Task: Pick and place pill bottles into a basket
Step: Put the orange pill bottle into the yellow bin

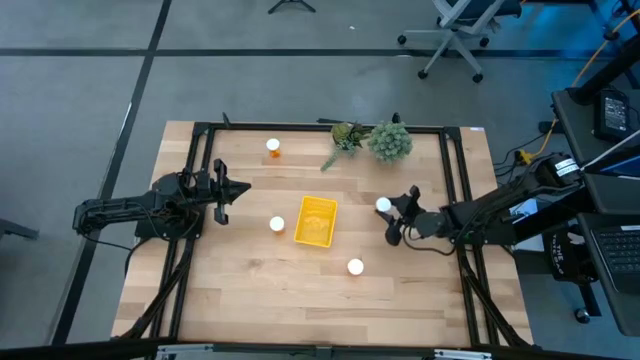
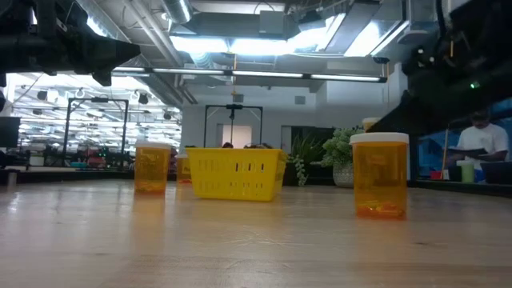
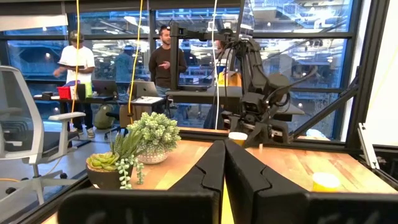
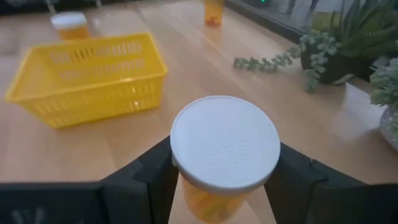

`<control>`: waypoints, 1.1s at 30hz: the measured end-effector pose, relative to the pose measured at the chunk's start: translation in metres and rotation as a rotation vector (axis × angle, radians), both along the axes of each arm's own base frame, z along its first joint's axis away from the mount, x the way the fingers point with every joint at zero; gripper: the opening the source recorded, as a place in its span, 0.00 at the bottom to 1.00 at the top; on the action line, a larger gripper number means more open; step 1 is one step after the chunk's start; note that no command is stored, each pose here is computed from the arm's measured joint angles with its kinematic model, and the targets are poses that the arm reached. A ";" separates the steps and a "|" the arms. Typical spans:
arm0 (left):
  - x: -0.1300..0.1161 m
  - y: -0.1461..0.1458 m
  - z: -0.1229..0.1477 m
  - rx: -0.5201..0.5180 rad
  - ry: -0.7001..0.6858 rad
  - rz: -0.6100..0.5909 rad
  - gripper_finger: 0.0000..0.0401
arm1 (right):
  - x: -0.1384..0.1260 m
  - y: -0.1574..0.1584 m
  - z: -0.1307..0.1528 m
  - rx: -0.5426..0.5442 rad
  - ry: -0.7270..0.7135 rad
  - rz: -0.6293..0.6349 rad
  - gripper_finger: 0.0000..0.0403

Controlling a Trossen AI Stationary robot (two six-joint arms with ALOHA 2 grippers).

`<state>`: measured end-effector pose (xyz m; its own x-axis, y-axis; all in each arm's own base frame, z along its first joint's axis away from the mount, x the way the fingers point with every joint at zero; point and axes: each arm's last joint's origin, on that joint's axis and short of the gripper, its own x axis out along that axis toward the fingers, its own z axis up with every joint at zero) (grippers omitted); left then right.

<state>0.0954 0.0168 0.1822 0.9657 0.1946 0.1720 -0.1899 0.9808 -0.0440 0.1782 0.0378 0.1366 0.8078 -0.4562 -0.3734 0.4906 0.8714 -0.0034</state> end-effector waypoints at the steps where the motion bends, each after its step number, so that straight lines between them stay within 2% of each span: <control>1: 0.000 0.000 0.000 0.000 0.000 0.000 0.01 | 0.002 0.001 0.002 -0.002 0.021 -0.002 0.49; 4: 0.000 0.000 0.000 0.000 0.000 0.000 0.02 | 0.009 0.003 0.011 0.020 0.042 -0.017 0.49; 10: 0.000 0.000 0.000 0.000 0.000 0.000 0.01 | 0.021 0.009 0.030 0.091 0.004 0.036 0.49; 22: 0.000 0.000 0.000 0.000 0.000 0.000 0.01 | 0.039 0.017 0.066 0.050 0.007 0.182 0.49; 27: 0.000 0.000 0.000 -0.001 0.000 0.000 0.02 | 0.039 0.017 0.092 0.029 0.033 0.189 0.49; 33: 0.000 0.000 0.000 -0.001 0.000 0.000 0.01 | 0.032 0.015 0.126 0.025 -0.013 0.197 0.49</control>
<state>0.0954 0.0168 0.1822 0.9657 0.1946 0.1720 -0.1897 0.9808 -0.0447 0.2106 0.0529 0.2628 0.8854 -0.2792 -0.3717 0.3101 0.9504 0.0248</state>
